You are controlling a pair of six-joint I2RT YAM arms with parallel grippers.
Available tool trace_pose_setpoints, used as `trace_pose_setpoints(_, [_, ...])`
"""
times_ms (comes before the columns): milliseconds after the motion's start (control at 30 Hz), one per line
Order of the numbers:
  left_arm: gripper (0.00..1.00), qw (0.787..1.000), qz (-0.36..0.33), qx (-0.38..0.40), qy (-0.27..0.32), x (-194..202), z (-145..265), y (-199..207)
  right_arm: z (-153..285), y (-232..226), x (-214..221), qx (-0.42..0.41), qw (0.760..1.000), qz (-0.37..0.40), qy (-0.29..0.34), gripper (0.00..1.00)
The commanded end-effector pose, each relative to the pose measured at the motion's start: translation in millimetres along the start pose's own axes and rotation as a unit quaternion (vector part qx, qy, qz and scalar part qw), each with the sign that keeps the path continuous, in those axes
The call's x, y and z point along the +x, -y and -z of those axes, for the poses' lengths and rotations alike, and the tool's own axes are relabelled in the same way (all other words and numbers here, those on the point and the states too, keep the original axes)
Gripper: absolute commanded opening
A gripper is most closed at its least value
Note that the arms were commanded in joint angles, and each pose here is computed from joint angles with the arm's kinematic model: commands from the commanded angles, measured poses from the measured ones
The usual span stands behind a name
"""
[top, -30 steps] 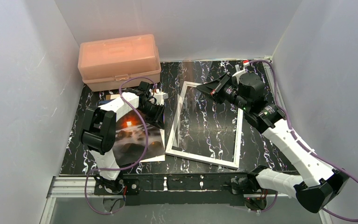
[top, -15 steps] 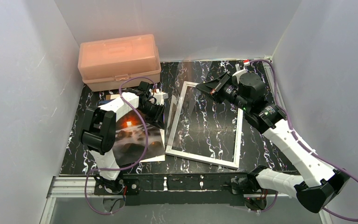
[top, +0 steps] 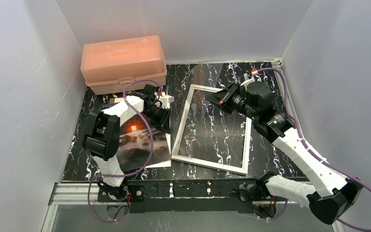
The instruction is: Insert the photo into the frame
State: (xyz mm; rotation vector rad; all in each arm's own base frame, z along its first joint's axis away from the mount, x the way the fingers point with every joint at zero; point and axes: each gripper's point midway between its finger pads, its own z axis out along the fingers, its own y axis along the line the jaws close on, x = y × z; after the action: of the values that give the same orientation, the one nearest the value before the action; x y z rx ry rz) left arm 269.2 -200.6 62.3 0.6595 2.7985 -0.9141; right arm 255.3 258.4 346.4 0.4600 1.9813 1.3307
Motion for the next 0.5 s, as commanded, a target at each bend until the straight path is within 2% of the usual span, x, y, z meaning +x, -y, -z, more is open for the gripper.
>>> trace_pose_setpoints(0, [0.24,1.000,-0.013,0.004,0.012,2,13,9,3,7,-1,0.005,0.999,0.036,0.004,0.01])
trace_pose_setpoints(267, [0.24,1.000,-0.010,0.008,0.013,2,13,10,1,37,-6,0.058,0.991,0.115,-0.021,0.01])
trace_pose_setpoints(467, [0.24,1.000,-0.010,0.009,0.012,3,13,10,-4,63,-1,0.094,0.978,0.173,-0.071,0.01])
